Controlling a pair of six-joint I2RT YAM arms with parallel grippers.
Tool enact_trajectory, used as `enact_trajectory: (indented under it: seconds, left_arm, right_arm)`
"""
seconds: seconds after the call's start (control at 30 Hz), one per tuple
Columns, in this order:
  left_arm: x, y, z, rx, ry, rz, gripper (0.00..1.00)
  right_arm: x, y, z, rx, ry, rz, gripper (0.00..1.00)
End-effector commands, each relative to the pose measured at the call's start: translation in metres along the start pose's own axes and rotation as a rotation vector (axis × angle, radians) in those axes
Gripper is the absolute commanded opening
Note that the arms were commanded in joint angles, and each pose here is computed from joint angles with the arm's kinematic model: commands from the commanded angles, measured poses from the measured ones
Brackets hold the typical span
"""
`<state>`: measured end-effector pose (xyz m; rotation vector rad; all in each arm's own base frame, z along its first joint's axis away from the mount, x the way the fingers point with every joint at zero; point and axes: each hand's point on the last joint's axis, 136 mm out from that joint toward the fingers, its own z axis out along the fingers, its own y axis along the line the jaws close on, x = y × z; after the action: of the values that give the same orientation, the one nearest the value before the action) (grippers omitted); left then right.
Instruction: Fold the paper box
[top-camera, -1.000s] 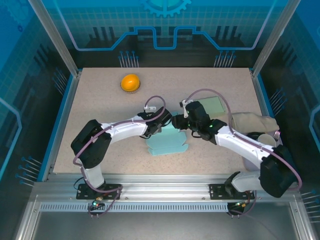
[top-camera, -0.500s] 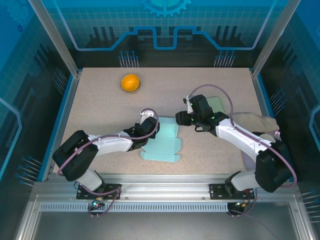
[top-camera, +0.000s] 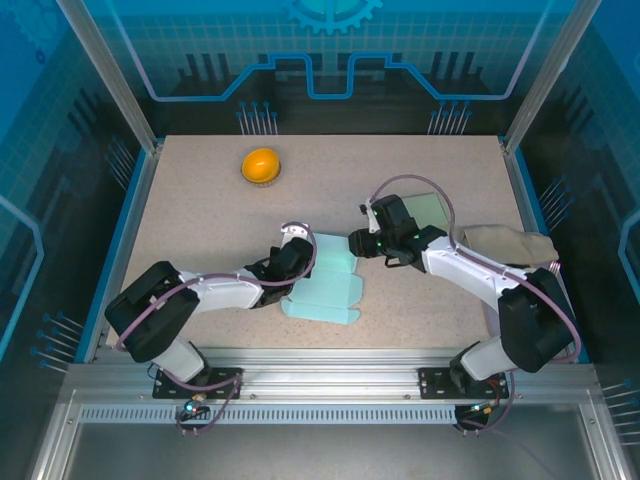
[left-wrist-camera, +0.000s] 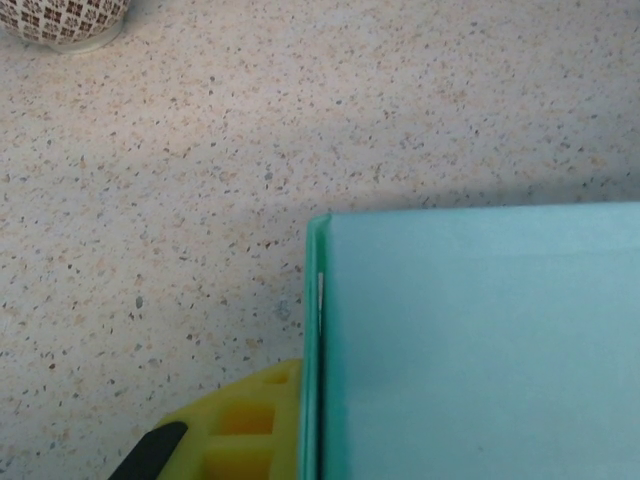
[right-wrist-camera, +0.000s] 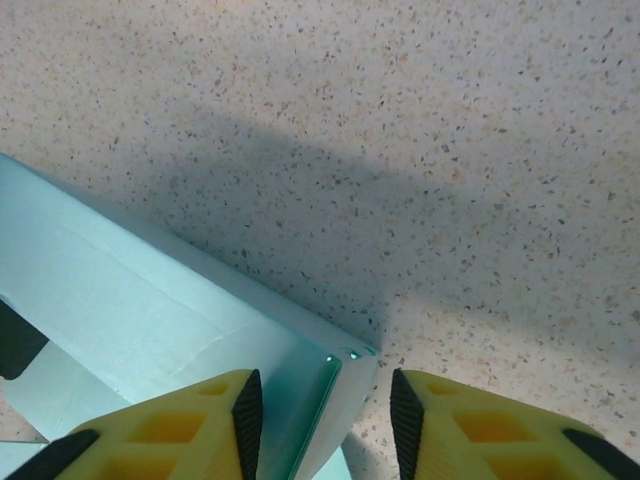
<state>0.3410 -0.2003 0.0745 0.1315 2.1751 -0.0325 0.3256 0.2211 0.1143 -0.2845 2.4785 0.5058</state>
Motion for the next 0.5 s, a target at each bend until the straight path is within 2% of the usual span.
enact_trajectory:
  seconds: [0.0,0.1,0.3,0.37,0.47]
  left_arm:
    - [-0.006,-0.001,-0.001,0.003,-0.036,-0.014,0.0]
    - [-0.003,-0.001,0.0,0.005,-0.026,-0.011,0.0]
    - [0.006,-0.002,0.0,0.016,0.02,-0.002,0.01]
    - [0.009,-0.005,-0.003,0.043,0.03,-0.008,0.08]
    - [0.009,-0.005,-0.01,0.068,0.032,-0.021,0.28]
  right_arm:
    - [0.02,-0.001,0.01,0.008,0.043,0.001,0.38]
    - [0.035,-0.009,0.014,0.033,0.064,0.008,0.34]
    - [0.04,-0.012,0.012,0.093,0.044,-0.034,0.32]
    - [0.04,-0.013,0.01,0.114,0.028,-0.046,0.32]
    - [0.039,-0.015,0.006,0.135,0.003,-0.041,0.32]
